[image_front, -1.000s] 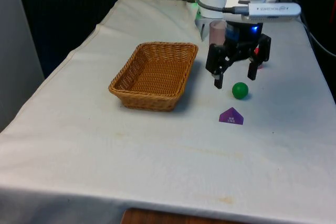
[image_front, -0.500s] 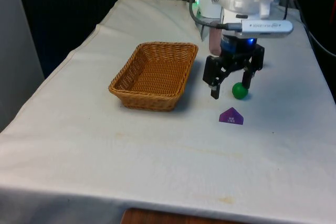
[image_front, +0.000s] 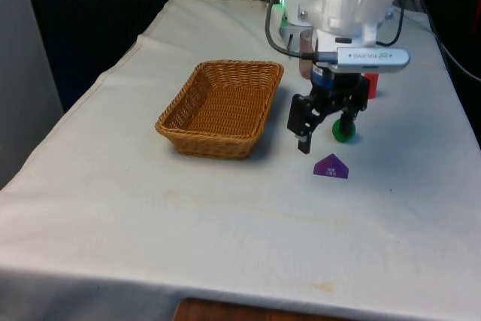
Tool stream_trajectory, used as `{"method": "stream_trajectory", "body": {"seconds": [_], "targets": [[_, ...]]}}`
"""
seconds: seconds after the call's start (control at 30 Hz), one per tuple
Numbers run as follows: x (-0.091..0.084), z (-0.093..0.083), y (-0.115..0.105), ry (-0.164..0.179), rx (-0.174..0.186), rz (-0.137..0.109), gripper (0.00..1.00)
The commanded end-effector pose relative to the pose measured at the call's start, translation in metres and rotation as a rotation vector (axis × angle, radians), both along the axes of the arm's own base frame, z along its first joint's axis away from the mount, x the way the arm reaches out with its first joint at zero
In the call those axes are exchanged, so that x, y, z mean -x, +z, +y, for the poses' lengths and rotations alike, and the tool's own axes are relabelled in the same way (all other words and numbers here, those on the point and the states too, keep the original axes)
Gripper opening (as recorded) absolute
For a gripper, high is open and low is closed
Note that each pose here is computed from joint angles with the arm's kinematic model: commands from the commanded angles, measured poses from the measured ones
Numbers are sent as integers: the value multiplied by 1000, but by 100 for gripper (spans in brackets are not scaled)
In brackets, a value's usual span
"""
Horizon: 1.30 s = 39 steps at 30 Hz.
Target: Pick up the triangular block and place it into the basket.
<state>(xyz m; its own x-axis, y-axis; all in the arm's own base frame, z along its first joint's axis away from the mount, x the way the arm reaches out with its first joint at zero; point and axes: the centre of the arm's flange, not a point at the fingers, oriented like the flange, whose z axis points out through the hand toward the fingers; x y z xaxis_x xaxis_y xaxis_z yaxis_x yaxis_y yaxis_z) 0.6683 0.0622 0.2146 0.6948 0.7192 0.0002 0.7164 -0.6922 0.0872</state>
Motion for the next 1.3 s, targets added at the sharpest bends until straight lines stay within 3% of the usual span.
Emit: {"method": "stream_trajectory", "body": {"seconds": [0.0,0.13,0.17,0.4,0.43,0.63,0.67,0.77,0.9,0.93,1.17,1.2,1.27], "targets": [[-2,1,-1,11,-4,-5,100],[-3,0,-5,47,0,-2,100],[-2,0,-3,36,3,3,100],[-6,1,-13,107,6,7,100],[-5,1,-11,97,10,11,100],[-7,2,-19,159,12,15,100],[-6,1,-18,150,15,21,100],[-7,1,-21,185,14,19,100],[-6,2,-24,212,16,26,100],[-5,1,-23,204,19,31,100],[-5,8,-26,264,19,33,100],[-4,5,-25,253,20,37,100],[-5,11,-26,284,20,36,100]]}}
